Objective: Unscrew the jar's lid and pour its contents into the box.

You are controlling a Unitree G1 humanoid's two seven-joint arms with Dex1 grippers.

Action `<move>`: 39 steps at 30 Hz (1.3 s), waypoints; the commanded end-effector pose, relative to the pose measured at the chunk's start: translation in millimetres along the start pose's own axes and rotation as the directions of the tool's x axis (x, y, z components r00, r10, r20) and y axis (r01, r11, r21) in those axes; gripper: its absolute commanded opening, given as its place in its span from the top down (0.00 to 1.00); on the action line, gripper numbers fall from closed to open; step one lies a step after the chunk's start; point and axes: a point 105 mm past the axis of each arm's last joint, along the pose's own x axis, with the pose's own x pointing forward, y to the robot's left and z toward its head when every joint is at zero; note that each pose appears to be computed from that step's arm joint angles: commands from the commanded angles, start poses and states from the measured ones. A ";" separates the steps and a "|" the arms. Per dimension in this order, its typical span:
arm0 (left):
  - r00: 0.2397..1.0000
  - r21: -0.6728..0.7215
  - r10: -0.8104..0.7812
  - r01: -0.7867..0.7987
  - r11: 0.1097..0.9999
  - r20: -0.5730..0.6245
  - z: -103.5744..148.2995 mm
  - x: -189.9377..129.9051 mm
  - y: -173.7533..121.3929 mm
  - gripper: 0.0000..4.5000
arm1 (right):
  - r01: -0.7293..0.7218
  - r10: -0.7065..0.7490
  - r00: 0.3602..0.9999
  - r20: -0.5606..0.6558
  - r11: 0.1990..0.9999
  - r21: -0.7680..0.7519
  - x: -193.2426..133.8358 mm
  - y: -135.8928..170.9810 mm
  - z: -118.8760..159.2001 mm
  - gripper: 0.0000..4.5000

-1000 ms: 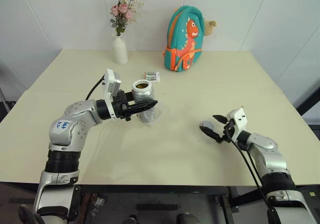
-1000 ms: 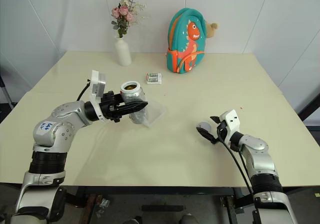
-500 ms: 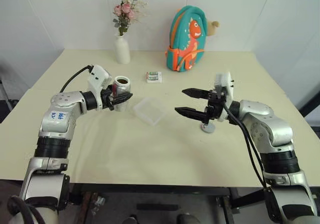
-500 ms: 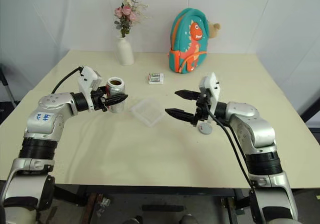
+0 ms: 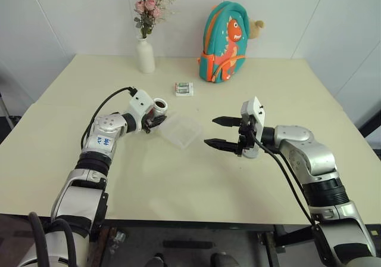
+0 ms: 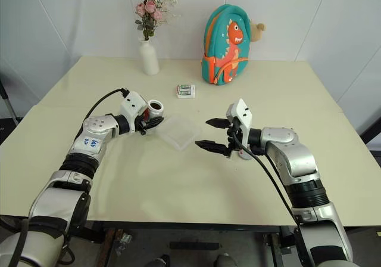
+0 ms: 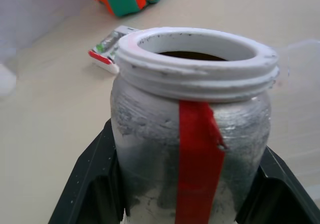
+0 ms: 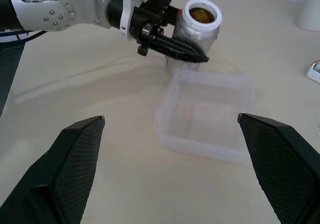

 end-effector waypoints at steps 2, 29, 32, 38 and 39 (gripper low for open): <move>0.987 0.167 0.114 -0.132 0.977 0.111 39.4 -0.5 24.2 0.46 | 0.017 -0.016 0.998 0.053 1.000 -0.025 -4.8 2.4 11.2 0.00; 0.952 0.782 -0.124 -0.300 -0.547 0.279 99.0 42.5 -24.4 0.46 | 0.096 -0.114 0.981 0.160 0.989 0.115 -3.3 8.0 11.1 0.00; 0.969 0.804 -0.088 -0.239 -0.544 0.229 94.3 42.3 -17.0 0.46 | 0.096 -0.114 0.981 0.160 0.989 0.114 -3.0 7.9 11.1 0.00; 0.969 0.888 -0.061 -0.244 -0.390 0.239 90.9 33.5 -10.2 0.46 | 0.106 -0.124 0.980 0.158 0.987 0.120 -5.7 5.8 9.4 0.00; 0.968 0.896 -0.060 -0.248 -0.368 0.243 90.6 31.9 -9.5 0.46 | 0.106 -0.125 0.980 0.157 0.987 0.121 -5.8 5.8 9.3 0.00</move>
